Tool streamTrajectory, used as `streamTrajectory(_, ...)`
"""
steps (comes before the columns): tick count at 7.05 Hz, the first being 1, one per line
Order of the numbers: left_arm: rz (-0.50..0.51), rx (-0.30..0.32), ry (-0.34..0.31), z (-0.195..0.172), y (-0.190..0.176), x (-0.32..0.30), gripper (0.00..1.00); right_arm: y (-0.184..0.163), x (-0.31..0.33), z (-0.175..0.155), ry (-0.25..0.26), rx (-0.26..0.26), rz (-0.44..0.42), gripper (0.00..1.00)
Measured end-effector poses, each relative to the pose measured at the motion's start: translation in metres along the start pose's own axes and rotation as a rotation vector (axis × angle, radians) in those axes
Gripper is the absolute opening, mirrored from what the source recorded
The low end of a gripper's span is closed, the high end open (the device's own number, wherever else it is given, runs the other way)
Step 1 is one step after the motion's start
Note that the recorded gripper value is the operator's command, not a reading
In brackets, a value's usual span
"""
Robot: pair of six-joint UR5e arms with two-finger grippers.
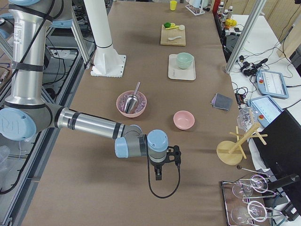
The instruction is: Stack pink bowl on green and place spoon
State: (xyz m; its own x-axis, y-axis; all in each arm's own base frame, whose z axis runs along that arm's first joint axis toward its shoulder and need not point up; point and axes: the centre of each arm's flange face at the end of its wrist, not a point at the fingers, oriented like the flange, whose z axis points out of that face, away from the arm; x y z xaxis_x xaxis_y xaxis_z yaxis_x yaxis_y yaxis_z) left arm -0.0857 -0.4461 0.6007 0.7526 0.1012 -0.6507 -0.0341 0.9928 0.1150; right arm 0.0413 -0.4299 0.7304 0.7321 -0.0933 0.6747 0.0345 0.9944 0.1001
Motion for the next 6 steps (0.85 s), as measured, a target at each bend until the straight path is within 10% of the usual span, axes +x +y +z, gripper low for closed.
streamTrajectory(6,0.1,0.098,-0.009,0.006,0.018,-0.003,0.99,-0.003,-0.006,-0.005,-0.01,0.029,-0.025,1.0)
